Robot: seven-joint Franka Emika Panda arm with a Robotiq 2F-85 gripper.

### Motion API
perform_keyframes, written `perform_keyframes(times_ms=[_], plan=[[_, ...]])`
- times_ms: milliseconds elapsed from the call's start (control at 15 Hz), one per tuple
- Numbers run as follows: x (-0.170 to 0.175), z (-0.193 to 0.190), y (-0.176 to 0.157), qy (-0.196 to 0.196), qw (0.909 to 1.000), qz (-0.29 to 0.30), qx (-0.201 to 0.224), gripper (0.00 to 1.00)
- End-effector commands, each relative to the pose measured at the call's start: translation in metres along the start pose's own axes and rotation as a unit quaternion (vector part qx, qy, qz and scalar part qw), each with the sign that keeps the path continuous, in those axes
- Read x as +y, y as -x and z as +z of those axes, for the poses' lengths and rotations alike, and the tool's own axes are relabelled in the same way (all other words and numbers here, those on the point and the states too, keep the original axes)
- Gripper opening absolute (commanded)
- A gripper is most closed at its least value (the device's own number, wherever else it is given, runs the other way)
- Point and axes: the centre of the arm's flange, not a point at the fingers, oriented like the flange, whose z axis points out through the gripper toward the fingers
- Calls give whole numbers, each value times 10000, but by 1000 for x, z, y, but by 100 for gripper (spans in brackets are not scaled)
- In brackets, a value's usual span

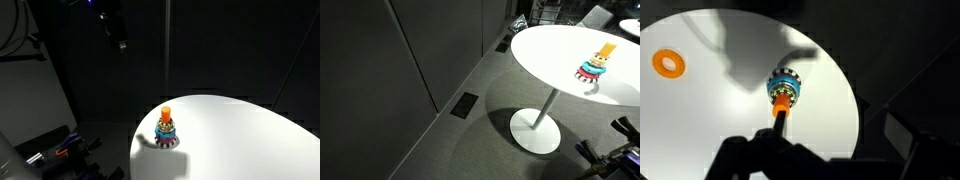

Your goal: Put the orange ring around the orange block

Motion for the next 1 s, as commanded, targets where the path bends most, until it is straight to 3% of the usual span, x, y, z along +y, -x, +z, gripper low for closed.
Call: perform_keyframes(times_ms=[0,467,933], plan=[[32,4,-26,119,9994,283,-175,100],[103,50,-44,144,9953,825,-484,100],[159,87,-60,160,9938,1083,-191,100]])
